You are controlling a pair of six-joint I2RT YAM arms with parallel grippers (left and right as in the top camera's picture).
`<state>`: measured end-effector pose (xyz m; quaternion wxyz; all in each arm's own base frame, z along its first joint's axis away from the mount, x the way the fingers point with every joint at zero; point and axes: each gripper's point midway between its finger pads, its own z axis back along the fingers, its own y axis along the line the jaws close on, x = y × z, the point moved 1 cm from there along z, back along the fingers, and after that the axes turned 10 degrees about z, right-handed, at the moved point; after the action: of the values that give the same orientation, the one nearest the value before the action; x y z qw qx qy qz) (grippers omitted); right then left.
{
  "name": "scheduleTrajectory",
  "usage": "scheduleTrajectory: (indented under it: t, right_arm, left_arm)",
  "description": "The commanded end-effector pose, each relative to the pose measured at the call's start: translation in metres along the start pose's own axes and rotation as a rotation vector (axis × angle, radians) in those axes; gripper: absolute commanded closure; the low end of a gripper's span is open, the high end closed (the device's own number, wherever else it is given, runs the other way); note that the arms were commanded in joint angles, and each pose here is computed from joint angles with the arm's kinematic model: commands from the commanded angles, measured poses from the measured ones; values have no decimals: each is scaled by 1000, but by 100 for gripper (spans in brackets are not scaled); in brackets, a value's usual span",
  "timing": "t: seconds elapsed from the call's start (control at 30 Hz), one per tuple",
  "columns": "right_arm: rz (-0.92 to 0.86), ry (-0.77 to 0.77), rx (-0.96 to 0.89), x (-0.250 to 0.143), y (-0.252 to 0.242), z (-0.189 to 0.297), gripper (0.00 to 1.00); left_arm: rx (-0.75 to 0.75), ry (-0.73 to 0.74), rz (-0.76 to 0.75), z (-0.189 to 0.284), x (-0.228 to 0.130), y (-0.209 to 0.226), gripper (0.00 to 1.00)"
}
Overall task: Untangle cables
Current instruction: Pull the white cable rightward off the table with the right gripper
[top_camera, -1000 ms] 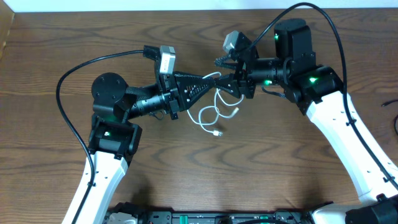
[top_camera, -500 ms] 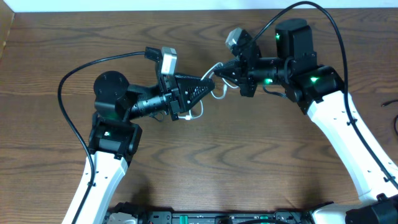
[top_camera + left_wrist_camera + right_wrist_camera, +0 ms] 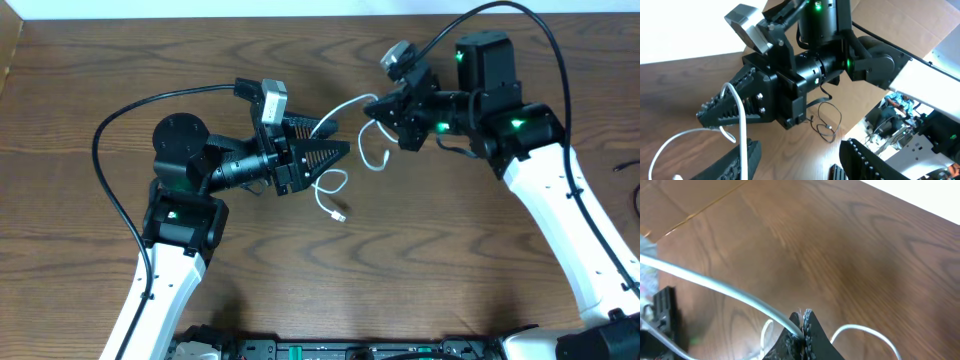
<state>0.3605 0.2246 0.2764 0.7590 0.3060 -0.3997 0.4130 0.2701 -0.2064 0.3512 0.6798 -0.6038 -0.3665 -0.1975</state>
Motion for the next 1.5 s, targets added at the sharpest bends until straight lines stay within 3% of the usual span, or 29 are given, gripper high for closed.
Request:
scheduleTrajectory:
  t: [0.0, 0.17, 0.23, 0.33, 0.57, 1.03, 1.47]
  right_arm:
    - [-51, -1, -103, 3, -22, 18, 99]
    - [-102, 12, -164, 7, -39, 48, 99]
    - [-111, 8, -185, 16, -40, 63, 99]
    - [-101, 0, -192, 24, -37, 72, 99]
    - [-110, 13, -199, 25, -32, 80, 99]
    - [-284, 175, -733, -22, -116, 140, 99]
    - [-434, 53, -1109, -58, -208, 268, 99]
  left_arm:
    - [-12, -1, -68, 2, 1, -5, 43]
    - [30, 10, -84, 2, -5, 6, 42]
    - [195, -14, -26, 5, -9, 41, 42]
    - [329, -41, -20, 10, -9, 66, 42]
    - [531, -171, -63, 24, 15, 95, 34]
    - [602, -7, 52, 27, -32, 112, 34]
    - [495, 126, 3, -10, -65, 83, 34]
